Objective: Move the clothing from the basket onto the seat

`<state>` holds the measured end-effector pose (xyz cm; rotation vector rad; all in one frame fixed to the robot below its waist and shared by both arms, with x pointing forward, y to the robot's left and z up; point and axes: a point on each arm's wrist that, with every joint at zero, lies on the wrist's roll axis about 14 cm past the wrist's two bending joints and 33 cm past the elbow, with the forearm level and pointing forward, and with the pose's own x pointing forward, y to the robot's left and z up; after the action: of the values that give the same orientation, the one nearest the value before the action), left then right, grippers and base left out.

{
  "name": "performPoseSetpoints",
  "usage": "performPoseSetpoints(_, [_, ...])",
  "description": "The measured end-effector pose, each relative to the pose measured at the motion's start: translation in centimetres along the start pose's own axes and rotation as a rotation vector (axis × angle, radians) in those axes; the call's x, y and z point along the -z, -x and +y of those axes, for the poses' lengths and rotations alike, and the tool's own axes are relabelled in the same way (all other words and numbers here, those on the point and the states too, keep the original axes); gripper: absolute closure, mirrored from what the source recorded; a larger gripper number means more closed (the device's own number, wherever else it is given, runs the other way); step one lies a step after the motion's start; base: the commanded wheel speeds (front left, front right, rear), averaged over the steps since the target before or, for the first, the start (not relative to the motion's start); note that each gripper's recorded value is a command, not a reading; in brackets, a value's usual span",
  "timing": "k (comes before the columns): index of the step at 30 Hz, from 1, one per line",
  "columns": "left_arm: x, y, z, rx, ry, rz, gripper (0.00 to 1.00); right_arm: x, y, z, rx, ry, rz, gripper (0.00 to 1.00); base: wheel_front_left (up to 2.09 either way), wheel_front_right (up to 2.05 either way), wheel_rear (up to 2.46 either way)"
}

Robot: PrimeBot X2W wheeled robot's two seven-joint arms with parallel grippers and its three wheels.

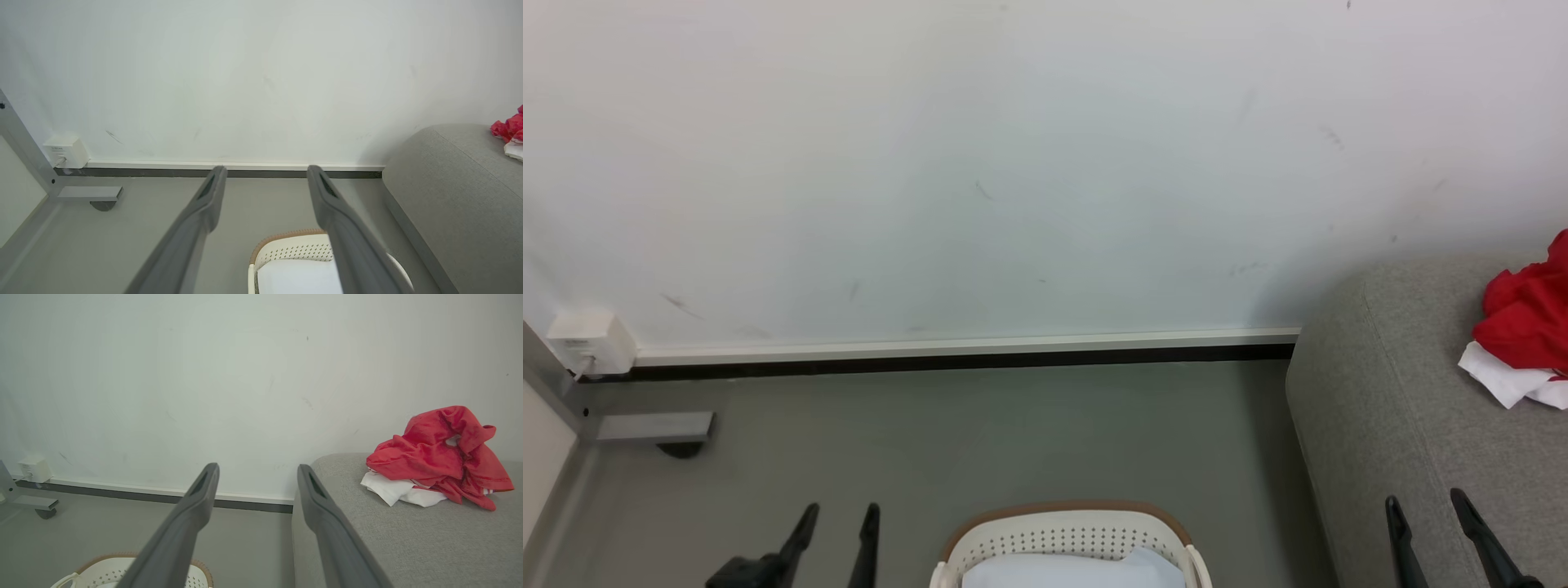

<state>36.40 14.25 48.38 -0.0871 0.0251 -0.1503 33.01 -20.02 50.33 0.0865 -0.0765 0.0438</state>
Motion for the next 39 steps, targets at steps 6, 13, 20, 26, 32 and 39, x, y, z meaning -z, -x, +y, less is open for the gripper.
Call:
performPoseSetpoints(6, [0.9, 0.7, 2.3, -0.066, 0.009, 0.014, 0.0, 0.4, 0.2, -0.3, 0.025, -0.033, 0.01, 0.0, 0.0, 0.0, 0.0])
performPoseSetpoints(13, [0.8, 0.9, 3.5, -0.108, 0.014, -0.002, 0.0, 1.0, 0.3, -0.8, 0.039, -0.038, 0.028, 0.0, 0.0, 0.0, 0.0])
performPoseSetpoints(20, [0.8, 1.0, 3.4, -0.1, 0.014, -0.004, 0.0, 1.1, 0.4, -1.2, 0.049, -0.041, 0.032, 0.0, 0.0, 0.0, 0.0])
performPoseSetpoints(26, [1.2, 1.1, 3.4, -0.093, 0.007, 0.007, 0.0, 1.2, 0.4, -1.1, 0.05, -0.042, 0.035, 0.0, 0.0, 0.0, 0.0])
performPoseSetpoints(32, [1.3, 1.1, 3.6, -0.1, 0.011, 0.01, 0.0, 1.3, 0.3, -1.0, 0.043, -0.041, 0.038, 0.0, 0.0, 0.0, 0.0])
performPoseSetpoints(39, [1.0, 1.3, 4.0, -0.112, 0.012, -0.002, 1.0, 1.3, 0.2, -0.5, 0.027, -0.042, 0.037, 1.0, 0.0, 0.0, 0.0])
